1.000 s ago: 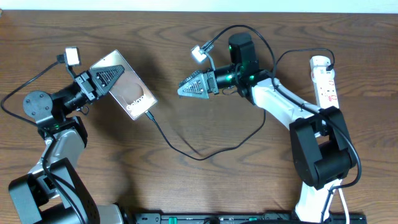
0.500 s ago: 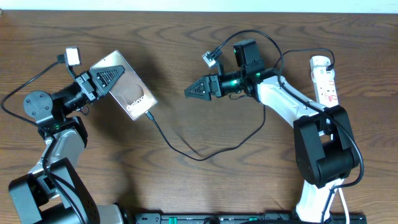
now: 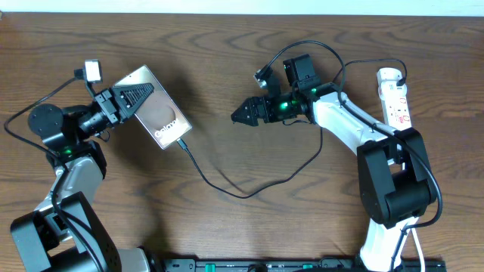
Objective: Plug charger to phone and switch on socket
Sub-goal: 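Open the right gripper and pull it back right from the phone, then lower the plugged phone onto the table with the left gripper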
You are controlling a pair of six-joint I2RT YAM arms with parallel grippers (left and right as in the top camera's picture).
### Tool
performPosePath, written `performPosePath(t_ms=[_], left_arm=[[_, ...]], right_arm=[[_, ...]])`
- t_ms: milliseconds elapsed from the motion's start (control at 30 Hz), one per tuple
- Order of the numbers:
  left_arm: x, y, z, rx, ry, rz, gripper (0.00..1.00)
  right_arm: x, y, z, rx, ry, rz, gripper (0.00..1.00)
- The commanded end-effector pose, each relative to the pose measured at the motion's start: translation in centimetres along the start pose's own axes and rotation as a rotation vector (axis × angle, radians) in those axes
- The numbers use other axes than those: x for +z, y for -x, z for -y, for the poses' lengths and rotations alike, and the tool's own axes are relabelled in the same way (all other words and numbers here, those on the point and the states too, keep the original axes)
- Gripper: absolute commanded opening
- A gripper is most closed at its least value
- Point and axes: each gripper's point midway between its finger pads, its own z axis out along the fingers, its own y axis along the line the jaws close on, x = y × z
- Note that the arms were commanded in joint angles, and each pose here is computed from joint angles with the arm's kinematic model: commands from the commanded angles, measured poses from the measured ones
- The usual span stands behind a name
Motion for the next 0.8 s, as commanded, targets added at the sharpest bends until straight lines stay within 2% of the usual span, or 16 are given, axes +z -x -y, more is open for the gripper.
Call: performPosePath(t_ms=[0,500,767], left_arm=[[-0.1,0.0,0.1,0.068,0.004,-0.007,0.07],[-0.4,-1.1,-4.8,-0.064,0.126,0.033,0.07],[-1.0,-3.4,-9.3,-0.215,0.303,0.053,0.07]], right_arm=[[-0.4,0.5,1.4,-0.011,-0.089,0.02,0.99],[-0.6,0.2,2.8,0.019,-0.169,0.014,0.99],[-0.8,0.5,2.8,0.024,-0.18,0.019,0.99]])
